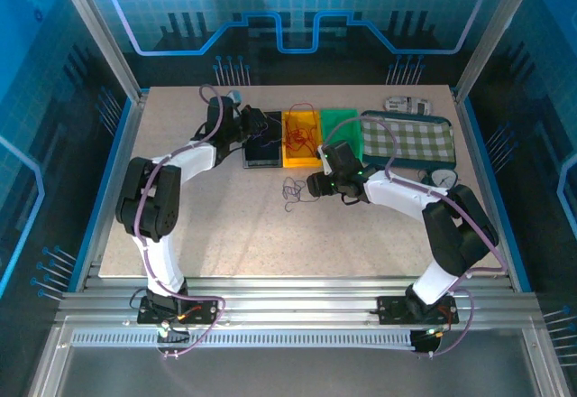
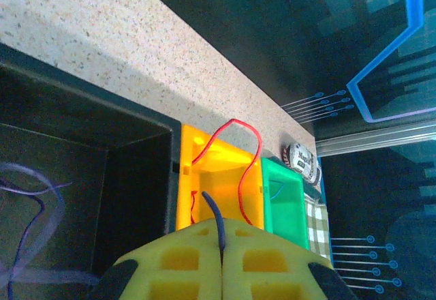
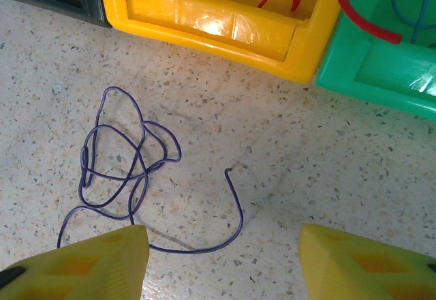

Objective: Untangle the cables

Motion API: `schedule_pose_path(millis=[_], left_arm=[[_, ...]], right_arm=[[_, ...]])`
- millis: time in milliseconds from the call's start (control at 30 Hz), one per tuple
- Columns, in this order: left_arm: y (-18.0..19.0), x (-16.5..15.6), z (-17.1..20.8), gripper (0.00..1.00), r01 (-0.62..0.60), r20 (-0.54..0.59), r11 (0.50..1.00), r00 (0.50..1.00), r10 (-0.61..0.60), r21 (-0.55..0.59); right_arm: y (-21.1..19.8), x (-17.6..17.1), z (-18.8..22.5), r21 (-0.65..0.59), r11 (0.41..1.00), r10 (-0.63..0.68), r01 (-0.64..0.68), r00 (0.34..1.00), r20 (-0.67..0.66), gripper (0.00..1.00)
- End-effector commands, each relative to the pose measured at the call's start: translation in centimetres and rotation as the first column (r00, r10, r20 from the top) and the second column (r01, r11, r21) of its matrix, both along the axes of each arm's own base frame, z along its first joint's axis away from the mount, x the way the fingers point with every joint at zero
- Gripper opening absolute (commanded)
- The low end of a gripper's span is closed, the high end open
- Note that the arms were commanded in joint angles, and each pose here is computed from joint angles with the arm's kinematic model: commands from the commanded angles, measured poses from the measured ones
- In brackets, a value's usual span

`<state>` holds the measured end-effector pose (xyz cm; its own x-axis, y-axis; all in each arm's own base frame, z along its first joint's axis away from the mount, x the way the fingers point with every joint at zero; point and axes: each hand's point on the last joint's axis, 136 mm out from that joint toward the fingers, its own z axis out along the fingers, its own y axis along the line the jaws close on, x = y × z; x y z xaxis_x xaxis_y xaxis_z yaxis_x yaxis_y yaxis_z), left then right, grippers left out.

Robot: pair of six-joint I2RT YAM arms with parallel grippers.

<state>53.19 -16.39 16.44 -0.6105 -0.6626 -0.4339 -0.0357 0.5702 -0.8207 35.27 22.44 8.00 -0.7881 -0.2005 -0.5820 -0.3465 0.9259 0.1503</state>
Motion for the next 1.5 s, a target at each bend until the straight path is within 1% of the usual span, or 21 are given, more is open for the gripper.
schedule_pose_path(millis=[0, 67, 100, 200, 367, 400, 500, 567, 600, 733, 800, 900, 1000, 1067, 1100, 1167, 1233, 1333, 1467], left_arm=[[-0.4, 1.1, 3.3, 0.0, 0.007, 0.085, 0.999, 0.996, -0.004, -0.033], [0.0, 1.1, 3.0, 0.02, -0.013, 0.077, 1.0, 0.997, 0.015, -0.024], [0.4, 1.0, 2.8, 0.07, -0.038, 0.072, 0.999, 0.997, 0.039, -0.016], [2.2, 0.8, 2.1, 0.16, -0.136, 0.04, 0.991, 0.99, 0.136, 0.013], [4.3, 0.4, 2.0, 0.15, -0.237, 0.013, 0.966, 0.971, 0.237, 0.102], [4.5, 0.3, 2.1, 0.17, -0.246, 0.009, 0.961, 0.969, 0.246, 0.126], [3.9, 0.0, 2.6, 0.38, -0.22, -0.02, 0.949, 0.973, 0.231, 0.227], [3.1, 0.0, 3.3, 0.52, -0.191, -0.013, 0.937, 0.979, 0.204, 0.293], [2.9, -0.1, 3.5, 0.56, -0.188, -0.015, 0.925, 0.979, 0.204, 0.331], [3.0, -0.4, 3.7, 0.63, -0.192, -0.048, 0.883, 0.971, 0.235, 0.429], [3.8, -0.8, 3.8, 0.66, -0.216, -0.061, 0.87, 0.961, 0.27, 0.444], [5.3, -1.8, 3.9, 0.68, -0.263, -0.065, 0.869, 0.946, 0.317, 0.419], [9.0, -3.8, 2.3, 0.68, -0.361, -0.138, 0.862, 0.892, 0.43, 0.356], [11.5, -5.5, 0.3, 0.68, -0.413, -0.194, 0.845, 0.848, 0.493, 0.341], [12.6, -6.5, -0.7, 0.68, -0.432, -0.216, 0.83, 0.825, 0.522, 0.352], [14.3, -8.4, -2.6, 0.68, -0.456, -0.257, 0.805, 0.784, 0.565, 0.378], [15.4, -10.0, -4.0, 0.68, -0.468, -0.289, 0.792, 0.755, 0.589, 0.393], [15.9, -11.9, -5.5, 0.68, -0.475, -0.314, 0.778, 0.728, 0.61, 0.411], [15.8, -12.9, -6.7, 0.68, -0.485, -0.348, 0.78, 0.707, 0.616, 0.395]], right_arm=[[0.1, 0.0, 0.0, 0.006, 1.0, -0.005, 0.005, 1.0, -0.013, 0.6], [0.3, 0.0, 0.1, 0.006, 1.0, 0.004, -0.004, 1.0, -0.01, 0.6], [0.4, 0.0, 0.0, 0.0, 1.0, 0.008, -0.008, 1.0, -0.013, 0.6], [0.5, -0.1, 0.0, -0.003, 1.0, 0.012, -0.012, 1.0, -0.013, 0.6], [0.7, -0.2, 0.0, -0.003, 1.0, 0.023, -0.023, 1.0, -0.01, 0.61], [0.8, -0.2, -0.1, -0.004, 1.0, 0.024, -0.024, 1.0, -0.011, 0.61], [1.0, -0.1, -0.1, -0.005, 0.999, 0.032, -0.032, 0.999, -0.011, 0.61], [1.3, 0.0, 0.0, -0.002, 0.999, 0.043, -0.043, 0.999, -0.007, 0.61], [1.5, 0.0, 0.0, -0.001, 0.999, 0.047, -0.047, 0.999, -0.007, 0.61], [2.6, 0.0, 0.2, 0.007, 0.996, 0.09, -0.09, 0.996, -0.004, 0.61], [3.6, -0.4, 0.4, 0.017, 0.99, 0.141, -0.14, 0.99, -0.008, 0.61], [5.4, -1.2, 0.2, 0.044, 0.971, 0.236, -0.235, 0.971, -0.03, 0.62], [6.7, -1.9, -0.7, 0.047, 0.95, 0.311, -0.308, 0.945, -0.096, 0.64], [7.2, -1.9, -1.4, 0.05, 0.944, 0.329, -0.325, 0.935, -0.129, 0.66], [7.4, -2.0, -1.9, 0.043, 0.942, 0.334, -0.332, 0.93, -0.154, 0.67], [7.1, -1.4, -3.1, 0.003, 0.95, 0.308, -0.313, 0.932, -0.191, 0.68], [6.6, -0.7, -3.8, -0.042, 0.958, 0.27, -0.285, 0.938, -0.218, 0.69], [7.1, -0.2, -4.4, -0.053, 0.956, 0.271, -0.29, 0.936, -0.225, 0.69], [8.0, -0.6, -6.1, -0.092, 0.938, 0.3, -0.335, 0.915, -0.271, 0.67]])
